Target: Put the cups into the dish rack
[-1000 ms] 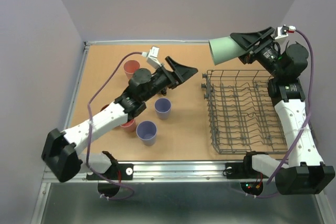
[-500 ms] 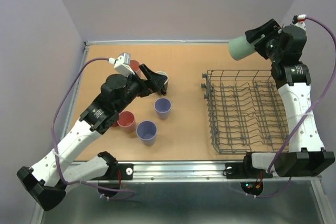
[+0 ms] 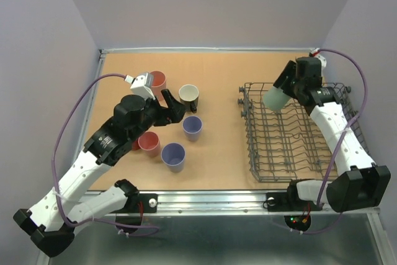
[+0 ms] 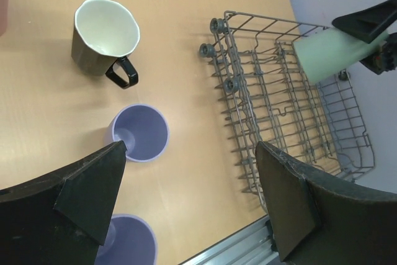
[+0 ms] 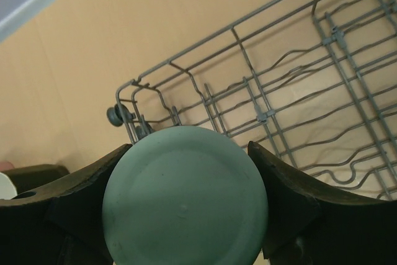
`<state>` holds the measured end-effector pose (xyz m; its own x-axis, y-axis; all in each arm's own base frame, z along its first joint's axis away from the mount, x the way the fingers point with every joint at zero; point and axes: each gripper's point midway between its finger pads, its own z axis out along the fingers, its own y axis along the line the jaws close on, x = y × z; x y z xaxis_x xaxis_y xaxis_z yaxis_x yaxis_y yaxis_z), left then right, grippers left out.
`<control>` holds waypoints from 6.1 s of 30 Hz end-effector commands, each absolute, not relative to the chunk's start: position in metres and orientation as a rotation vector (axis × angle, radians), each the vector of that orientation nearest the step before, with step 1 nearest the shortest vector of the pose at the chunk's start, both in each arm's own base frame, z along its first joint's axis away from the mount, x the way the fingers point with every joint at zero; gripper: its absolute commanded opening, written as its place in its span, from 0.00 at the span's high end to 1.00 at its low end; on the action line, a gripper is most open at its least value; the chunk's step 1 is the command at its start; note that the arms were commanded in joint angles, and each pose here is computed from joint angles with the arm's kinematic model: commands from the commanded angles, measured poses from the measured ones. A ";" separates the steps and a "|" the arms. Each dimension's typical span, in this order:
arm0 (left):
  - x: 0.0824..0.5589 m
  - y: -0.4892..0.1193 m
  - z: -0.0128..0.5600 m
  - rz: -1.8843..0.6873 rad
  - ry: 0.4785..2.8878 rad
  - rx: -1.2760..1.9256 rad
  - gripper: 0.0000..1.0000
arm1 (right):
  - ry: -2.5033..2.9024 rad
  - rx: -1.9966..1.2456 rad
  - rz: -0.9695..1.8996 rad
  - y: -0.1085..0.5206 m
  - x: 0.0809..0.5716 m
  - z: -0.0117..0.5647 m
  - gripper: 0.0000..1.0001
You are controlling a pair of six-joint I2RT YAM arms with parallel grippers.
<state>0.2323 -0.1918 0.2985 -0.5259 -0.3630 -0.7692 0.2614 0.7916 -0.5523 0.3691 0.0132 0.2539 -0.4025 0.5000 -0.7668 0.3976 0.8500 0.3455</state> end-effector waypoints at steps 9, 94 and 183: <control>0.220 -0.173 0.304 -0.724 1.967 -0.047 0.06 | 2.040 0.673 -0.064 0.000 0.385 0.191 1.00; 0.383 -0.175 0.194 -0.270 2.254 -0.003 0.19 | 1.883 0.583 0.490 0.057 0.248 0.307 0.00; 0.309 -0.275 0.444 -2.041 1.267 -0.031 1.00 | 1.278 0.549 1.811 0.249 0.324 0.477 0.00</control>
<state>0.3322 -0.2835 0.4071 -0.7821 -0.5450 -0.3022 0.4588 -0.1754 -0.8711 0.3450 0.2440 0.4312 -0.5416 0.8341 -0.1049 -0.2487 -0.0398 0.9678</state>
